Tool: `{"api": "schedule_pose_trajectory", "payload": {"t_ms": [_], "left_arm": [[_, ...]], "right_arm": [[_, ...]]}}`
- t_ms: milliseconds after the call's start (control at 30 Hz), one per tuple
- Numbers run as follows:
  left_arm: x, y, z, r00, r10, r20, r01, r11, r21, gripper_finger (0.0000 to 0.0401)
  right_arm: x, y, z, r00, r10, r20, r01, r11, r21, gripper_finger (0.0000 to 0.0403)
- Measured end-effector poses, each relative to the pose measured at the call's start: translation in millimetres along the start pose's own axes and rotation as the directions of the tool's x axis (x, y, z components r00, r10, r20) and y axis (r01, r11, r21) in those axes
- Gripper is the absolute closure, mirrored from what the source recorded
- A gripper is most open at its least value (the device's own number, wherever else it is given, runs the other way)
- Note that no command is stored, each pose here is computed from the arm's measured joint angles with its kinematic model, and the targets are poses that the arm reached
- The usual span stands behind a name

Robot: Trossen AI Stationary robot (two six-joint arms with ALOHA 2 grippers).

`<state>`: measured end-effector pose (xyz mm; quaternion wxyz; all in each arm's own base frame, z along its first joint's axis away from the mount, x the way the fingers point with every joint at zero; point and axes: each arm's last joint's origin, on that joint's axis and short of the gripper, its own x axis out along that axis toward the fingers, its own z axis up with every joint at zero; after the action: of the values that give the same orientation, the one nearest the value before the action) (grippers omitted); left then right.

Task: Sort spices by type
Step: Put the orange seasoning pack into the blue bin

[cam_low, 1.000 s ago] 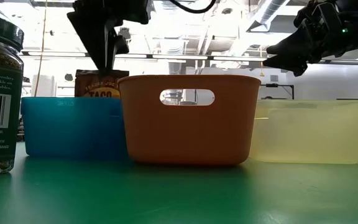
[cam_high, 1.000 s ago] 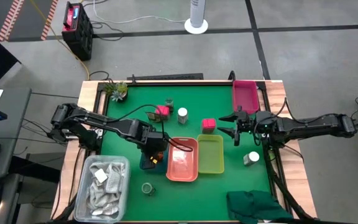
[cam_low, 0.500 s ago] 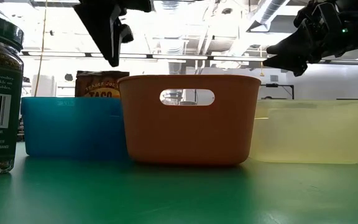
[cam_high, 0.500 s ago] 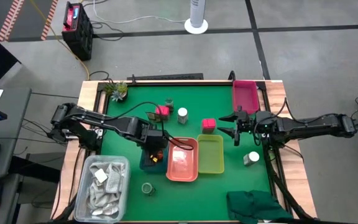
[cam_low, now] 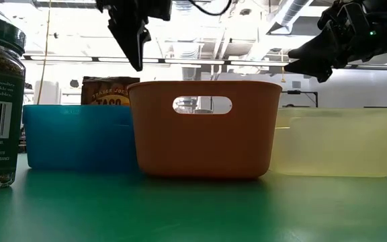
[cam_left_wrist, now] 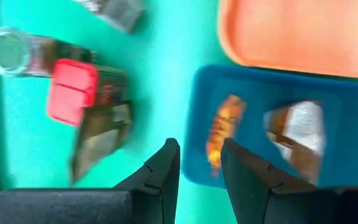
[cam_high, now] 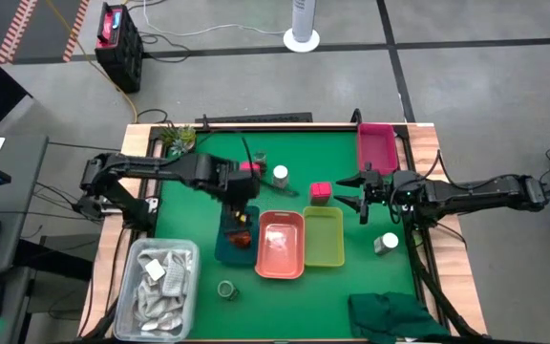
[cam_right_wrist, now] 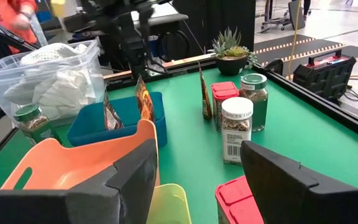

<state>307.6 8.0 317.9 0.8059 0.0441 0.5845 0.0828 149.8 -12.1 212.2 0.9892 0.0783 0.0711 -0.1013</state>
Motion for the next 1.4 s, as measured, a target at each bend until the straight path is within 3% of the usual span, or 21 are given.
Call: {"api": "schedule_pose_trajectory", "payload": {"t_ms": [233, 567, 767, 1400], "left_arm": [[6, 35, -1, 0.999, 0.036, -0.015, -0.036, 0.999, -0.003, 0.0287], [27, 70, -15, 0.995, 0.061, -0.08, -0.06, 0.998, 0.025, 0.0223], [36, 89, -19, 0.996, 0.06, -0.062, -0.059, 0.998, 0.015, 0.0212], [75, 88, -39, 0.992, 0.053, -0.111, -0.04, 0.992, 0.116, 0.0222]], "right_arm": [[0, 0, 0, 1.0, 0.0, -0.001, 0.0, 1.0, -0.004, 0.0143], [0, 0, 0, 1.0, 0.0, -0.001, 0.0, 1.0, -0.006, 0.0143], [0, 0, 0, 1.0, 0.0, -0.001, 0.0, 1.0, -0.008, 0.0143], [0, 0, 0, 1.0, 0.0, -0.001, 0.0, 1.0, -0.01, 0.0143]]}}
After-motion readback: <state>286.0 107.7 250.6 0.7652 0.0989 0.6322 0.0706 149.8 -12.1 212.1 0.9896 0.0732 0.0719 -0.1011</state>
